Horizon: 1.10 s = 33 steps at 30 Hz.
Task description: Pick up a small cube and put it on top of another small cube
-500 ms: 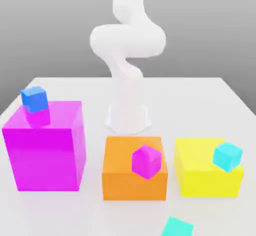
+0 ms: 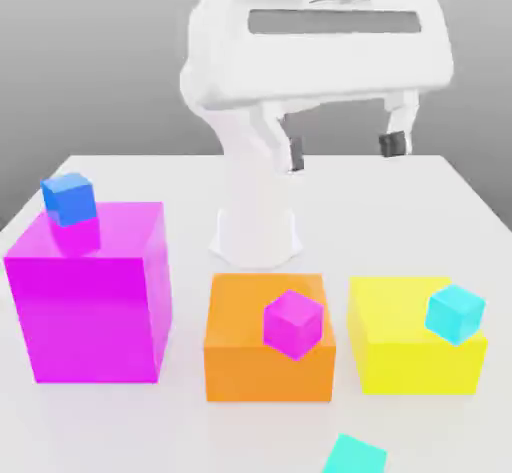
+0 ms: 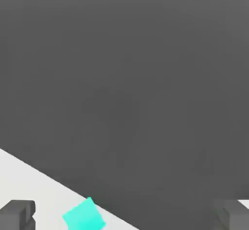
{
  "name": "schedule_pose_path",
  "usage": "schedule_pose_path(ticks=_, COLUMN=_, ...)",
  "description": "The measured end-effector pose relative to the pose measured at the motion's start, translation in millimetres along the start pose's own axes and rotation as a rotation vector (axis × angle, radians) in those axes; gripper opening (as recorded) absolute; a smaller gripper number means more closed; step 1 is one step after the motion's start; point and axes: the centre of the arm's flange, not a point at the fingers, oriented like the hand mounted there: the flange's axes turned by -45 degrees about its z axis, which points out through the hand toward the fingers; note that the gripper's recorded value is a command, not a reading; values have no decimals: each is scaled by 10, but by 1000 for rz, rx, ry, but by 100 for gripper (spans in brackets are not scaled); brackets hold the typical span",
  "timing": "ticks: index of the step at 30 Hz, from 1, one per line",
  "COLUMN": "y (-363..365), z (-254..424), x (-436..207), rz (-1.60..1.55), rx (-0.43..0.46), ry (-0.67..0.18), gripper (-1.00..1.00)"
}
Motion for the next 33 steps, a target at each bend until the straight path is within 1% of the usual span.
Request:
schedule_pose_path(ticks=6, y=-225, z=1077, x=-97, rz=-200, rx=69, ry=-137, gripper=0)
schedule_pose_path(ticks=13, y=-453, z=2203, x=-499, rz=-427, rx=130, ry=-302, gripper=0)
schedule_pose_path(ticks=15, y=-497, z=2487, x=-613, rz=-463, rx=138, ry=-326, gripper=0)
schedule_pose_path(ticks=18, y=-530, z=2899, x=-773, rz=-473, rx=141, ry=-333, gripper=0)
schedule_pose_path(ticks=19, y=-537, z=2979, x=-809, rz=-473, rx=141, ry=-334, gripper=-100)
schedule_pose_path(ticks=26, y=-538, z=2971, x=-807, rz=-474, rx=143, ry=-335, gripper=-100)
schedule_pose_path(ticks=30, y=-510, z=2510, x=-636, rz=-473, rx=143, ry=-335, gripper=-100)
schedule_pose_path(ticks=33, y=-508, z=2168, x=-643, rz=-452, rx=155, ry=-331, gripper=-100)
